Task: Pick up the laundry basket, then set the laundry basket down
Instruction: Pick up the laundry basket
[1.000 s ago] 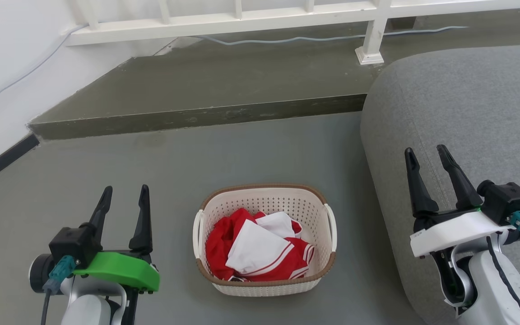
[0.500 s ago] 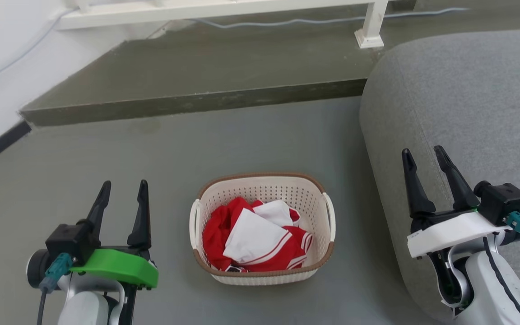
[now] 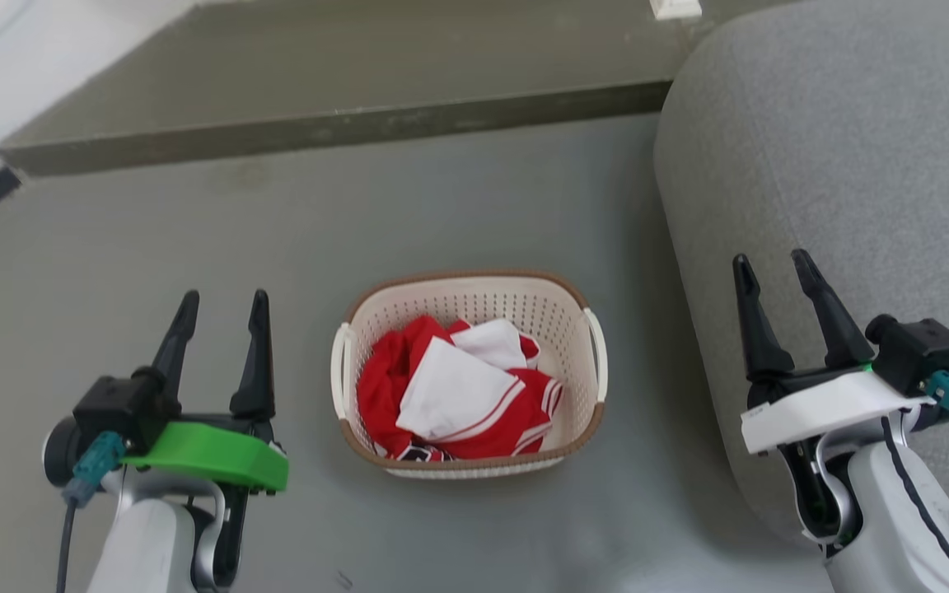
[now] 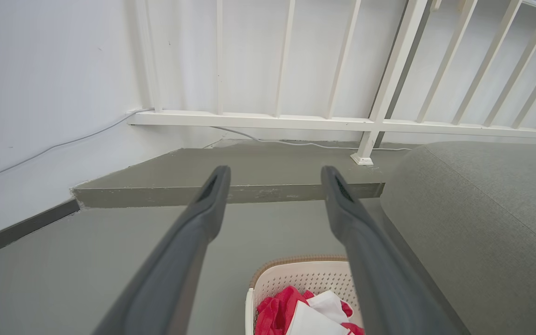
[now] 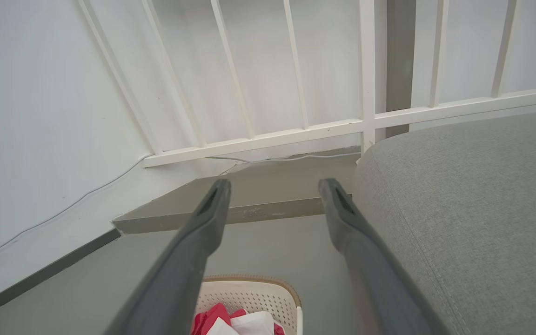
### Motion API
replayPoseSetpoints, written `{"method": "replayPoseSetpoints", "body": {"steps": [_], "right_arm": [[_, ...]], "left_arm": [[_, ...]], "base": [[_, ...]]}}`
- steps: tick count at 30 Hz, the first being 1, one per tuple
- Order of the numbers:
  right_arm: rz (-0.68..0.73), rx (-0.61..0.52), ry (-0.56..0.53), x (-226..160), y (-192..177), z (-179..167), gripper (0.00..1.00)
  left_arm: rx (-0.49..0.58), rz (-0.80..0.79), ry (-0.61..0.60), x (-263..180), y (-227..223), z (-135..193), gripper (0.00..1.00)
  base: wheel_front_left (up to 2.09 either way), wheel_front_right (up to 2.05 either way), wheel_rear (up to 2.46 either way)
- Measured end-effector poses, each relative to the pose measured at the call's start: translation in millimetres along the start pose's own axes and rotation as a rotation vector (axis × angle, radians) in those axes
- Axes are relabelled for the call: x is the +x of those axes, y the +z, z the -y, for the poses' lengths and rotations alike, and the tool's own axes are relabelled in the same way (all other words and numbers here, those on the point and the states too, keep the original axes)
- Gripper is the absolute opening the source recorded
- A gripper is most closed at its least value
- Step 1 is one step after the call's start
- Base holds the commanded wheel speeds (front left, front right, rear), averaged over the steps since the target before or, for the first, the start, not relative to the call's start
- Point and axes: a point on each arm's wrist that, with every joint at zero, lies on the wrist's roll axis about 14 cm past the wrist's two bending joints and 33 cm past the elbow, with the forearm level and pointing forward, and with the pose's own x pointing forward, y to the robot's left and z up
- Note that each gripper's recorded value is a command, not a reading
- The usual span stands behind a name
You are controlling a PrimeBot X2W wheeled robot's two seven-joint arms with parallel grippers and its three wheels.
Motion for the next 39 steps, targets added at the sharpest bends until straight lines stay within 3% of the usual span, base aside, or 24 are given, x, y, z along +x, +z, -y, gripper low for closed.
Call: {"method": "replayPoseSetpoints", "body": {"steps": [21,39], "right_arm": [[-0.066,0.012,-0.010,48,-39,11,1.00],[-0.234,0.022,-0.026,78,-119,26,1.00]], "left_arm": [[-0.030,-0.046,-0.014,53,-38,-12,1.00],[-0.063,-0.201,0.002,85,-120,-32,1.00]], "base": [[0.00,0.00,0.00],[0.00,0.00,0.00]]}}
